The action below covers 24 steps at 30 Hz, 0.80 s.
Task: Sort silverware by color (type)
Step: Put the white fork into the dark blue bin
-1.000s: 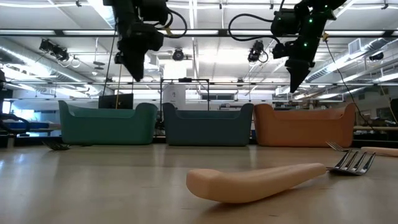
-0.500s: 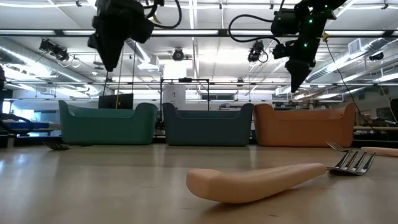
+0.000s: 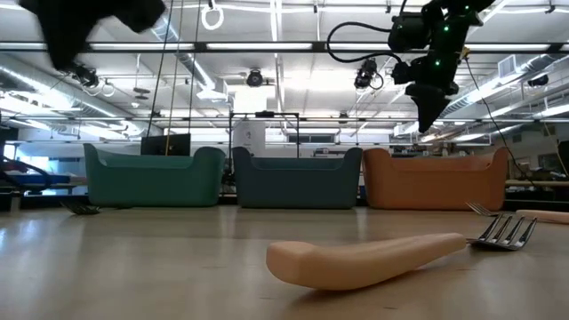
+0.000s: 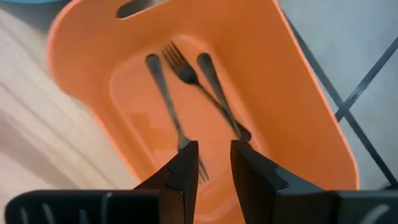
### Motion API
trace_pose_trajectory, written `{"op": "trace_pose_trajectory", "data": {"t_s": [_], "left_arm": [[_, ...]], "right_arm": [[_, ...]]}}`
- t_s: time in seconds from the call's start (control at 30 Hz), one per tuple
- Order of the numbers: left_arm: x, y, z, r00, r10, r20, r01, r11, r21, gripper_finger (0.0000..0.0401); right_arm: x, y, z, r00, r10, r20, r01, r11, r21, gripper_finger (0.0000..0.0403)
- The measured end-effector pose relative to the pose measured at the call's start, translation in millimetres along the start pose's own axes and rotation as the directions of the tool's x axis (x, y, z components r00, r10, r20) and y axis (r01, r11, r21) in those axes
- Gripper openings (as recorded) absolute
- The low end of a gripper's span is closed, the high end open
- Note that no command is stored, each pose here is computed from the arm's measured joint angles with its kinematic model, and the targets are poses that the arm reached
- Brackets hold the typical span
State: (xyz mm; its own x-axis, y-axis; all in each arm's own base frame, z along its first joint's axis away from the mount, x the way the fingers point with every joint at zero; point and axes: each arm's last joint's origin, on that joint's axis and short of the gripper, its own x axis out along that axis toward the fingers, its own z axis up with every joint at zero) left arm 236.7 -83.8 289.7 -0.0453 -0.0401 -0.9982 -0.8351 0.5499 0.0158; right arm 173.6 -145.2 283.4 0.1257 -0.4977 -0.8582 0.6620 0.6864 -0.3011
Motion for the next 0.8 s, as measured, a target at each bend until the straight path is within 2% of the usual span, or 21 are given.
{"op": "trace_pose_trajectory", "data": {"t_s": [0.2, 0.37, 0.47, 0.6, 0.7, 0.8], "left_arm": [[3.4, -9.6, -59.5, 1.000, -0.010, -0.002, 0.010, 0.994, -0.107, 0.0108], [9.5, -11.5, -102.1, 1.000, -0.007, 0.002, 0.008, 0.974, -0.228, 0.0108], [18.1, -12.7, -123.5, 0.999, 0.020, 0.029, -0.013, 0.971, -0.240, 0.0108], [31.0, -16.1, -141.7, 0.996, 0.062, 0.061, -0.052, 0.987, -0.151, 0.0108], [38.9, -19.6, -146.2, 0.993, 0.089, 0.077, -0.083, 0.994, -0.069, 0.0108], [47.2, -25.9, -146.0, 0.989, 0.097, 0.110, -0.107, 0.990, 0.093, 0.0108]], "right_arm": [[-5.6, 16.5, -1.5, 0.999, 0.032, 0.002, -0.032, 0.999, -0.002, 0.0101], [-11.5, 32.5, -3.7, 0.998, 0.066, 0.007, -0.066, 0.997, 0.039, 0.0101], [-15.5, 42.3, -6.2, 0.996, 0.085, 0.004, -0.085, 0.995, 0.061, 0.0101], [-20.9, 55.2, -8.4, 0.992, 0.123, 0.012, -0.123, 0.991, 0.044, 0.0101], [-25.3, 65.3, -10.7, 0.985, 0.175, 0.012, -0.175, 0.984, 0.042, 0.0101], [-30.1, 75.6, -13.5, 0.978, 0.209, 0.015, -0.209, 0.977, 0.042, 0.0101]]}}
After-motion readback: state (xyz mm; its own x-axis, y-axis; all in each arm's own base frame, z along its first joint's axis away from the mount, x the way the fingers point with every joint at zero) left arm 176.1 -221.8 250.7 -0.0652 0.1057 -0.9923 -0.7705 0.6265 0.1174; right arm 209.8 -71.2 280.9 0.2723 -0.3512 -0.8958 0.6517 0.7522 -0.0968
